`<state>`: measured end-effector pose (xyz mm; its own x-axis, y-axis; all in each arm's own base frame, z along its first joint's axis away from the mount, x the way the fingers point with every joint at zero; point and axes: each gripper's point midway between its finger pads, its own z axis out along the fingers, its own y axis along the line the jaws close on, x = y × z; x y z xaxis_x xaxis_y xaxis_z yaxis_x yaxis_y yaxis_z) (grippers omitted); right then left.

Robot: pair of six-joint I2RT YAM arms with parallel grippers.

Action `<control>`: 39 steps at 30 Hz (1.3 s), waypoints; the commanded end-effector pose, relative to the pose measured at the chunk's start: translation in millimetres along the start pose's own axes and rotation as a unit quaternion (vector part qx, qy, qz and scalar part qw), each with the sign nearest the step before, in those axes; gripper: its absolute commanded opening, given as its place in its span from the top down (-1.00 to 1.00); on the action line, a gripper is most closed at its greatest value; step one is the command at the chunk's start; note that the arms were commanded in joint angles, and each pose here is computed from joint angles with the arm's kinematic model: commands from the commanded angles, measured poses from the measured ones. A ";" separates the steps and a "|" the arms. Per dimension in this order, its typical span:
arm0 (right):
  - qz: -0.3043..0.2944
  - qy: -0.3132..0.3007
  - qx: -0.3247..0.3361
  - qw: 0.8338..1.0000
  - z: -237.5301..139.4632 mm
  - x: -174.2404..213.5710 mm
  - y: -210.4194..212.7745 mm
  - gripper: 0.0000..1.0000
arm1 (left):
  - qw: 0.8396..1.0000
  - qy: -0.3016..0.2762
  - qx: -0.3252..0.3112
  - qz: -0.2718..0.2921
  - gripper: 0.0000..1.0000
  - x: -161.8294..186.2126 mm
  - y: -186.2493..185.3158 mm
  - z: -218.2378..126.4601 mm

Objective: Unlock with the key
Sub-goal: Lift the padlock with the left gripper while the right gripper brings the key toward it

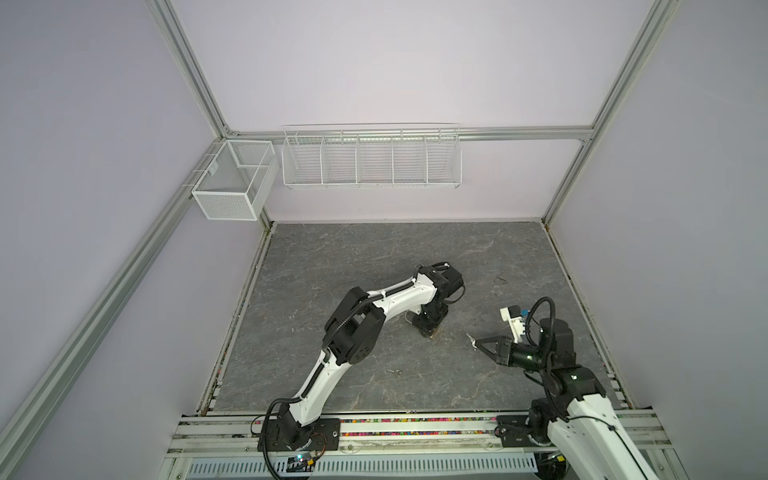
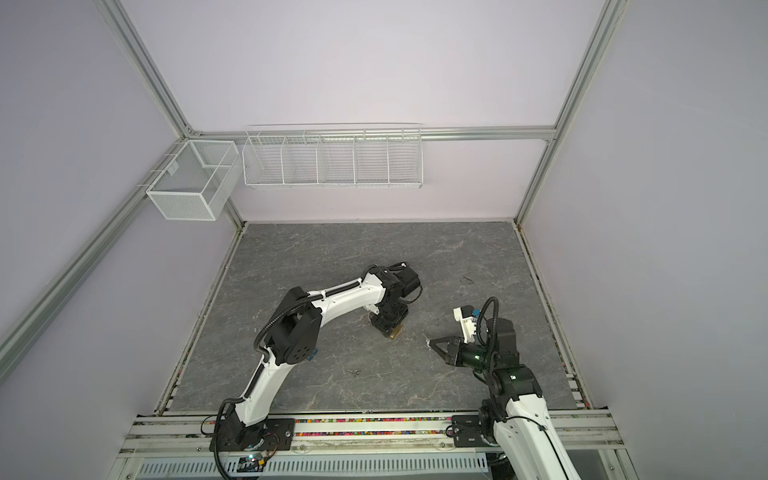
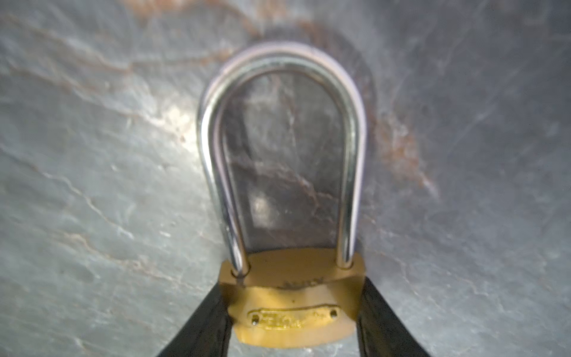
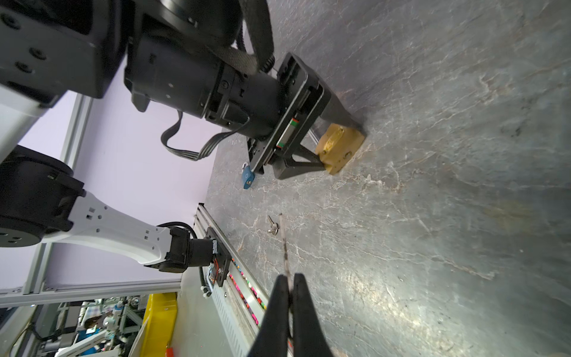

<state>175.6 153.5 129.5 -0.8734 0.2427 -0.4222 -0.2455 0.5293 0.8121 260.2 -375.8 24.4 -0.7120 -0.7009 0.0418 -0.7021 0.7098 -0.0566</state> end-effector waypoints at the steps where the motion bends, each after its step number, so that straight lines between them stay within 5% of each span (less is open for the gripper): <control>1: 0.018 -0.004 -0.046 0.999 5.1 3.9 3.5 0.88 | 0.995 -0.064 0.042 0.067 0.59 -25.5 -2.0 -27.0; 4: 0.014 -0.018 -0.071 0.997 4.3 2.3 9.6 0.88 | 0.988 -0.077 0.092 0.101 0.71 -30.3 -0.7 -38.9; 6: 0.001 -0.027 -0.071 0.997 2.8 -0.3 12.5 0.88 | 0.982 -0.093 0.113 0.122 1.00 -34.0 3.6 -49.8; 11: 0.007 -0.026 -0.059 0.998 9.1 1.2 4.3 0.88 | 0.971 -0.105 0.150 0.154 1.00 -34.4 10.2 -67.4; 16: -0.036 -0.028 -0.048 0.998 22.5 9.6 6.6 0.88 | 0.941 -0.046 0.282 0.183 1.00 0.2 -5.8 -77.0; 18: -0.063 -0.037 -0.033 0.997 22.8 11.7 7.3 0.88 | 0.922 -0.037 0.344 0.174 1.00 8.6 -10.2 -86.1; 39: -0.086 -0.002 0.053 0.995 66.7 11.8 0.4 0.87 | 0.872 0.072 0.478 0.076 1.00 41.1 -19.4 -86.9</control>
<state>176.5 206.7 82.5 -0.8702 0.1126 -0.4796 -0.3096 0.6321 0.7103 236.3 -391.3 81.0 -0.8434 -0.5359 0.0380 -0.3538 0.5008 -0.7899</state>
